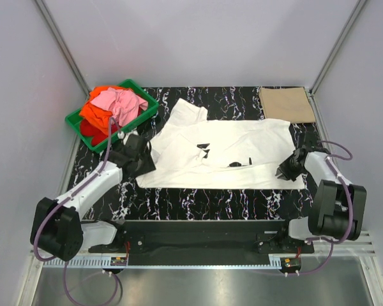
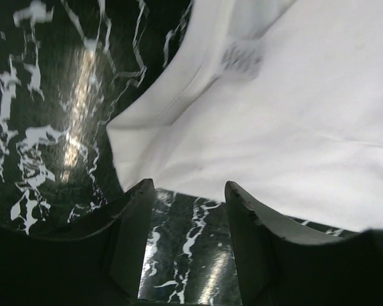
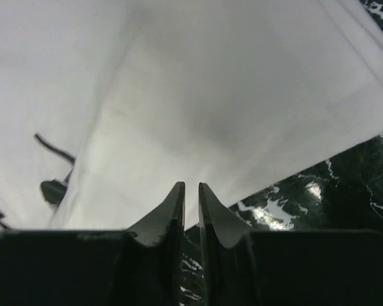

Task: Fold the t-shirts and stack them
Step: Fold the tshirt

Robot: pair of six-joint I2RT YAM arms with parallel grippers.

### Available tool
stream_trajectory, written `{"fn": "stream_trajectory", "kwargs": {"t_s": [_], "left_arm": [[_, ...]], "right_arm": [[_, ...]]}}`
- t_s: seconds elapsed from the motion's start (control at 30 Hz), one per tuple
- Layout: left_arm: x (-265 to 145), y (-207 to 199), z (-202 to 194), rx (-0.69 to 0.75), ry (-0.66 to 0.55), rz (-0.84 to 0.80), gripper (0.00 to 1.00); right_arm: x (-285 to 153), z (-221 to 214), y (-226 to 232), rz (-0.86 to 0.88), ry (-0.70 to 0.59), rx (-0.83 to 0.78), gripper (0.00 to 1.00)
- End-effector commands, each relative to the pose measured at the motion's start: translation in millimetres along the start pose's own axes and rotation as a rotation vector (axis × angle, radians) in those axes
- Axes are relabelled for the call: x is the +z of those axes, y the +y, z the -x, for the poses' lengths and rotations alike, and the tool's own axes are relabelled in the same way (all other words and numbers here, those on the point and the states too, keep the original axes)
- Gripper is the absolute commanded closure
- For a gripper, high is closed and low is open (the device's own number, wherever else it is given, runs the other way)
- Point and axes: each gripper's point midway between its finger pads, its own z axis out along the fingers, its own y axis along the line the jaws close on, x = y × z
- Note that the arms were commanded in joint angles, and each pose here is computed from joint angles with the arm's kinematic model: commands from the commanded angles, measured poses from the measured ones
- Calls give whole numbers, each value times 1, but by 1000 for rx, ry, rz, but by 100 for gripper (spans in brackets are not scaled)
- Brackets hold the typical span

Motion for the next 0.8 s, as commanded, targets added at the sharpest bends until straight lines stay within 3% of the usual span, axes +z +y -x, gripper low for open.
{"fn": "stream_trajectory", "kwargs": {"t_s": [0.0,0.13,0.23,0.4,0.6,0.77], "left_arm": [[-33,-39,64,72,-164,-111,46],[-43,-93,89,214,-119,-330,43],[-31,-111,101,268,-88,-367,43],[-2,-123,121,345,-62,-377,43],[44,-161,120,476,61,-500,48],[85,-169,133,554,57,-472,49]], "right_arm": [[-52,17,49,209,-86,-92,79],[-86,14,117,413,-191,-235,61],[-96,-18,188,628,-142,-395,55],[-70,-82,280,715,-35,-715,48],[-38,-120,322,767,77,-845,50],[-26,-147,323,769,132,-893,50]]}}
